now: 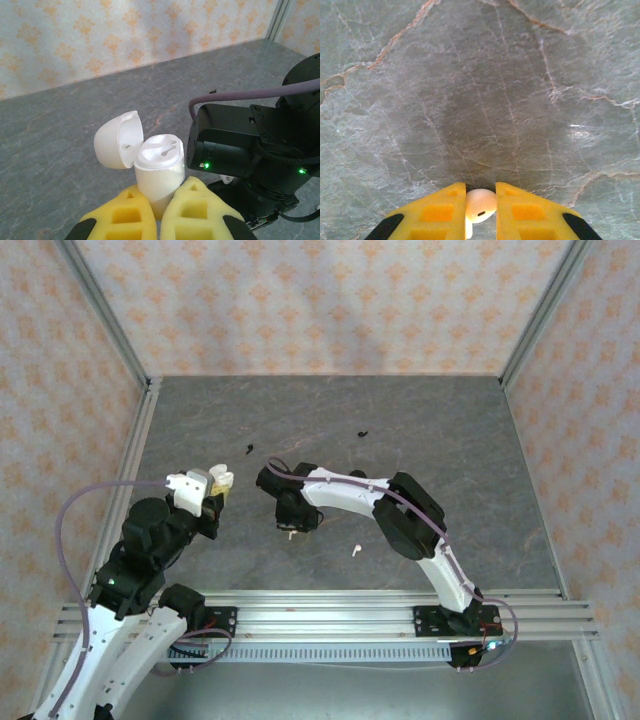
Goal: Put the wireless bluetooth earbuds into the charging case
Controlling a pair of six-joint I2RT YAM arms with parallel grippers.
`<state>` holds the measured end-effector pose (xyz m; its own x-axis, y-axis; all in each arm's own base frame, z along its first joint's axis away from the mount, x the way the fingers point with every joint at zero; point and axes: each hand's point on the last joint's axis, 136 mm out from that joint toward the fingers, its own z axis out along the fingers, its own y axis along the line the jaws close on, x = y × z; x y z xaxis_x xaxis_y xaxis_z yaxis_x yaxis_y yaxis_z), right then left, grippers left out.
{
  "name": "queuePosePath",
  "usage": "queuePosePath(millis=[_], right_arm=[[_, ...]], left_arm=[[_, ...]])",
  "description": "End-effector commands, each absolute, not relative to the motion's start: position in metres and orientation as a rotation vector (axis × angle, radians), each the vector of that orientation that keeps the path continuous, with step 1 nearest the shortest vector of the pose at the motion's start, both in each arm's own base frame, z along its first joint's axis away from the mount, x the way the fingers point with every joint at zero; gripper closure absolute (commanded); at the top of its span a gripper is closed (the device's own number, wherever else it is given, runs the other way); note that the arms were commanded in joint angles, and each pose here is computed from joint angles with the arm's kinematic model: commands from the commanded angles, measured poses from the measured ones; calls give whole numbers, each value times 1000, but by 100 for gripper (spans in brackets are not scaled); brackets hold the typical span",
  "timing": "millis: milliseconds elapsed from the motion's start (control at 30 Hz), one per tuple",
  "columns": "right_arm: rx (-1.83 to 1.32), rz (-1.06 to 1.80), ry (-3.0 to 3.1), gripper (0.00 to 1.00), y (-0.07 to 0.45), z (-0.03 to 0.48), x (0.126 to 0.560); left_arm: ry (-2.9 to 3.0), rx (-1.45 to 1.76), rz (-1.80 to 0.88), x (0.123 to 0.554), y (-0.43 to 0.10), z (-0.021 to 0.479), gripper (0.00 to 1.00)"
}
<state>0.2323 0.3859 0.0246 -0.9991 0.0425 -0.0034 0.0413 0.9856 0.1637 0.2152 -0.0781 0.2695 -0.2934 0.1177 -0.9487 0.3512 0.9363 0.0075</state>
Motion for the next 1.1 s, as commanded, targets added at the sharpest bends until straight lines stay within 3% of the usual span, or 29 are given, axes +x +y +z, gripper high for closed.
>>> queuePosePath(millis=[0, 467, 1067], right_arm=[[33, 201, 3105, 84, 380, 29, 232], [22, 269, 2799, 86, 356, 100, 275], [-45, 712, 2161, 86, 337, 297, 291]], left_arm=[[1844, 362, -261, 218, -84, 270, 100], [1798, 372, -387, 226, -103, 267, 100], [1631, 427, -636, 235, -142, 299, 100]])
